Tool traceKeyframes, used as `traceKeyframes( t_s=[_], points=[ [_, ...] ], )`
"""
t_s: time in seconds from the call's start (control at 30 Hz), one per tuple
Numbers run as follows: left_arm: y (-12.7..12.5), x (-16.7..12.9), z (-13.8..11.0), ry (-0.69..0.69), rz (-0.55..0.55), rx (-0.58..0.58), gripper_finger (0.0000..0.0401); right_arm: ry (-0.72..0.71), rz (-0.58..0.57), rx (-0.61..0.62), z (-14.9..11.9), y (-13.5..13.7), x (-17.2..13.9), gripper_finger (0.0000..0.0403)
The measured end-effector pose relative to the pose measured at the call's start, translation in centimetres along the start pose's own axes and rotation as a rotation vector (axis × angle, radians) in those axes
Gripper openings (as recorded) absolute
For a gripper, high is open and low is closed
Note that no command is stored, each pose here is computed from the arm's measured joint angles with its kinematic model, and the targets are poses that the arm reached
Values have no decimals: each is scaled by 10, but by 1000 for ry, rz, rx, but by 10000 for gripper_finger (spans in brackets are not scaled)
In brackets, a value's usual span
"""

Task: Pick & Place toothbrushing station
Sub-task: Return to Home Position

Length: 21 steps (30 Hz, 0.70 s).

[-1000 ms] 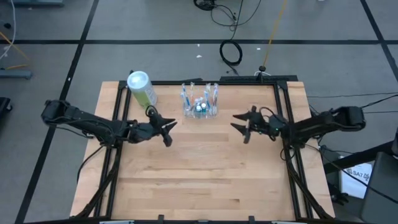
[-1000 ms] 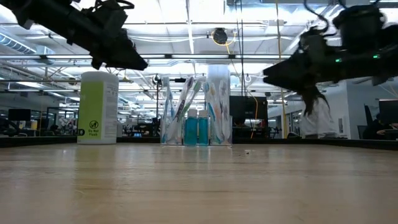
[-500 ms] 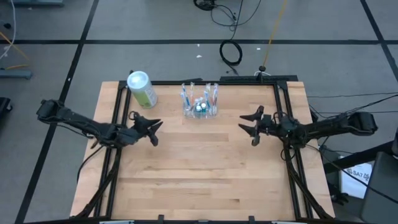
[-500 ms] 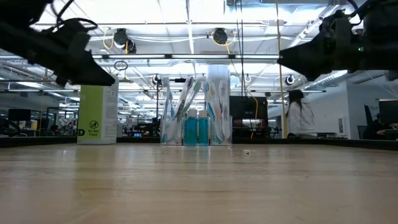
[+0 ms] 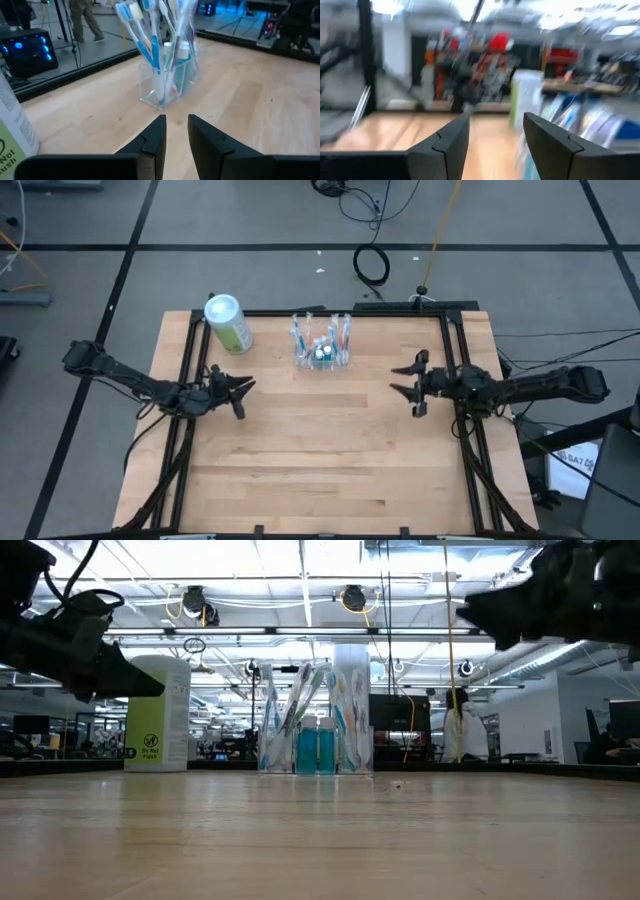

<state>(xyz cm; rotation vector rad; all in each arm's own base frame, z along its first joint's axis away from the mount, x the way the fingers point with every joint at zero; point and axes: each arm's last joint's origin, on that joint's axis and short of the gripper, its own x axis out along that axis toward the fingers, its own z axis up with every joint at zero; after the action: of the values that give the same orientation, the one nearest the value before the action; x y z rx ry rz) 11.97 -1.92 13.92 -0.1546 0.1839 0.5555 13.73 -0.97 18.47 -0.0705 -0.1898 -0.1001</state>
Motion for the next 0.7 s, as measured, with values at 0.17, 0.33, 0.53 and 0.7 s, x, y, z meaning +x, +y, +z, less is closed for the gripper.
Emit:
traceKeyframes(
  t_s=[0.17, 0.33, 0.53, 0.7],
  points=[
    [-2, -2, -2, 10, -25, -40, 85, -129, -33, 20, 17, -1, -9, 180],
    [-7, -5, -7, 83, -155, 30, 85, -138, -258, -23, 22, -9, -20, 180],
    [-10, -6, -8, 131, -280, 35, 85, -216, -479, 74, 31, -15, -30, 180],
    [-11, -7, -9, 142, -307, 36, 85, -216, -474, 71, 31, -15, -30, 180]
  ],
)
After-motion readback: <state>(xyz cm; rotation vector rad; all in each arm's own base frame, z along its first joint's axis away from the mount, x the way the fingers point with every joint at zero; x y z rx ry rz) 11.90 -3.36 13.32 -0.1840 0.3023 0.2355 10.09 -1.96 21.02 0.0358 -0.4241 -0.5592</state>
